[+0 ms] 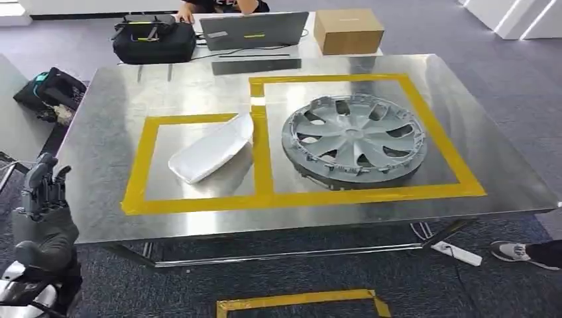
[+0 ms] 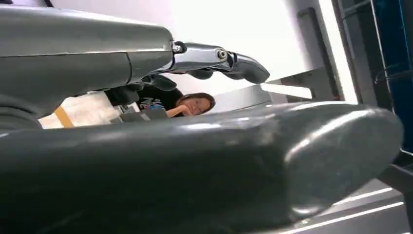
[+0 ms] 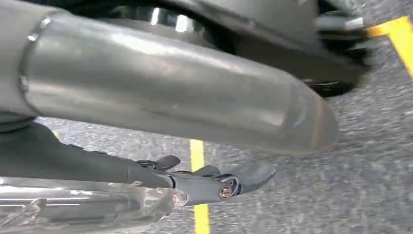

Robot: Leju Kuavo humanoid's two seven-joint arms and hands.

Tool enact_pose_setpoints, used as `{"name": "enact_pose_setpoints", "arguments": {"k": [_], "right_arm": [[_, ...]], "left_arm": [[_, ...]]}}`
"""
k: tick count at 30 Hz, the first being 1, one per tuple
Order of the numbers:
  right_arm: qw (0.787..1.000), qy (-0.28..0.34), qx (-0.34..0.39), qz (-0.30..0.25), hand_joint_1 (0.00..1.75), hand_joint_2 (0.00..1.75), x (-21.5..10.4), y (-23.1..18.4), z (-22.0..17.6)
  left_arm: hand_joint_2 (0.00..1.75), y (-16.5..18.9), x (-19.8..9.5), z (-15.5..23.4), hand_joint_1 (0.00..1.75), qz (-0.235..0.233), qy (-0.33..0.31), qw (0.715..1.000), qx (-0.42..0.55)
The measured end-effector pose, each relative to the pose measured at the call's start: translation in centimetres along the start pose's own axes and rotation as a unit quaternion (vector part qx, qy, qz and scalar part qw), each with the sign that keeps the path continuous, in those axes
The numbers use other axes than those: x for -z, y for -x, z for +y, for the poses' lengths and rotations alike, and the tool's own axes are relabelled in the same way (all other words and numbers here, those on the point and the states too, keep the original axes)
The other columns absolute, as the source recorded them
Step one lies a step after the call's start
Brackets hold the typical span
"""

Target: Take the parts from the cabinet and place them on the table.

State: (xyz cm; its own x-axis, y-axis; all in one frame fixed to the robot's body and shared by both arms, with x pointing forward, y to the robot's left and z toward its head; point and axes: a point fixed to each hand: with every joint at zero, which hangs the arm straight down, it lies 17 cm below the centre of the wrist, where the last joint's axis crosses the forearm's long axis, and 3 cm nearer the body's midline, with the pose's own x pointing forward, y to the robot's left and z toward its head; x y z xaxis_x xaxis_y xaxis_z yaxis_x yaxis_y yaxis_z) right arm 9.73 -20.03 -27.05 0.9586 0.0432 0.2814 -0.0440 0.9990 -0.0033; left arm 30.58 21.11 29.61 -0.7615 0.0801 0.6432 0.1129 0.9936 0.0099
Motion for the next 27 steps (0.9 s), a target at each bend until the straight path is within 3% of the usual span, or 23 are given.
{"name": "enact_pose_setpoints", "arguments": {"k": [27], "right_arm": [[0.998, 0.052, 0.001, -0.024, 0.00, 0.00, 0.2, -0.7, -2.3]], "left_arm": [[0.00, 0.6, -0.6, 0.4, 0.00, 0.012, -0.007, 1.000, 0.008]]}}
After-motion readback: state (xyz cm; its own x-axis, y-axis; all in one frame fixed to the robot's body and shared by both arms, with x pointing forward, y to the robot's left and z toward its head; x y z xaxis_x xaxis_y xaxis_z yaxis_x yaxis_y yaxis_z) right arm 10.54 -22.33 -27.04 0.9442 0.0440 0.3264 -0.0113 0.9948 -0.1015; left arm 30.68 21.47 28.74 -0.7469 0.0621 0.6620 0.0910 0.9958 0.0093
